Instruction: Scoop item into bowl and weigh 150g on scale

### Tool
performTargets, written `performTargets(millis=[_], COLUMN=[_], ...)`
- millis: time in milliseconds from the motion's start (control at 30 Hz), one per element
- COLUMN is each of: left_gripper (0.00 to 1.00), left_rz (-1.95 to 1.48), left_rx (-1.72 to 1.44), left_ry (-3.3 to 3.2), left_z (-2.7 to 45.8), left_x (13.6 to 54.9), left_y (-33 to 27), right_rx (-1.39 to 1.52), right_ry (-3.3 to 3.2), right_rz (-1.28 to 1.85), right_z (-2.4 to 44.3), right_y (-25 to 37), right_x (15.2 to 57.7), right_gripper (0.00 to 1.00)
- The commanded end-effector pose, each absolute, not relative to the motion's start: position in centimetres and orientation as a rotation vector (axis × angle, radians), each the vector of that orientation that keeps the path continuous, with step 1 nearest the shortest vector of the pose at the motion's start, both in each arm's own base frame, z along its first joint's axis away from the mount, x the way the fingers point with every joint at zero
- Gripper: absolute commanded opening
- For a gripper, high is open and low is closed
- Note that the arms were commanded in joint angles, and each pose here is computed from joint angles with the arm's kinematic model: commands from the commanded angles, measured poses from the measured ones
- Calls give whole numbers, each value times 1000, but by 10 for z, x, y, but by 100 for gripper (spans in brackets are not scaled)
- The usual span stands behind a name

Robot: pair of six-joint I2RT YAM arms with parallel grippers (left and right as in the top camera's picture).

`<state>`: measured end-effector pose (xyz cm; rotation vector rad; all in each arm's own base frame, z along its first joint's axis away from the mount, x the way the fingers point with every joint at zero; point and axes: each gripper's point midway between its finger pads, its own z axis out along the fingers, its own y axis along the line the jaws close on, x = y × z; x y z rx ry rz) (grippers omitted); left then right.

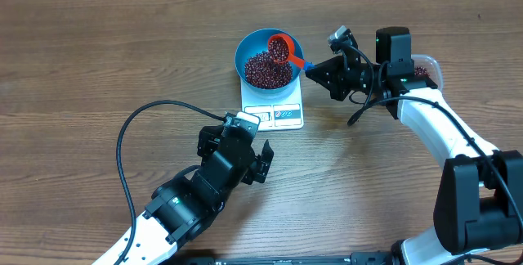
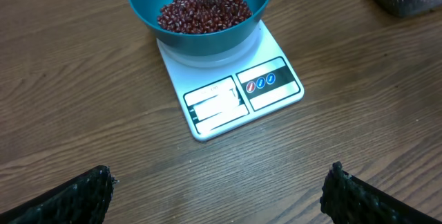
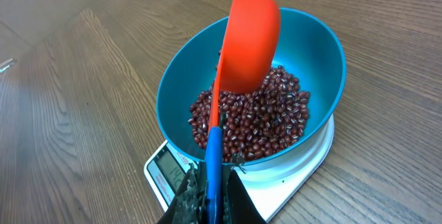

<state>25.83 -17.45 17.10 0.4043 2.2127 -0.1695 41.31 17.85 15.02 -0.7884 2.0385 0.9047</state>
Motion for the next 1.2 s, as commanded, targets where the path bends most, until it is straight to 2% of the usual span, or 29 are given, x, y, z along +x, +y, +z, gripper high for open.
performTargets(millis=[0,500,800,1167], left_gripper=[100,99,100,100], left_rz=[-181,-181,-181,-181], left_rx=[397,397,397,397], left_ry=[2216,2216,2216,2216], left_z=[170,170,170,170], left_x=[256,256,256,256], left_y=[-176,-175,-176,-175], right_rx=[-798,-792,-825,-809], right_ry=[2028,2052,2001,2028], right_rz=[929,811,901,848], right_z=[150,143,152,147], right_y=[181,171,181,176], right_x=[412,422,414,418], right_gripper=[4,4,4,4])
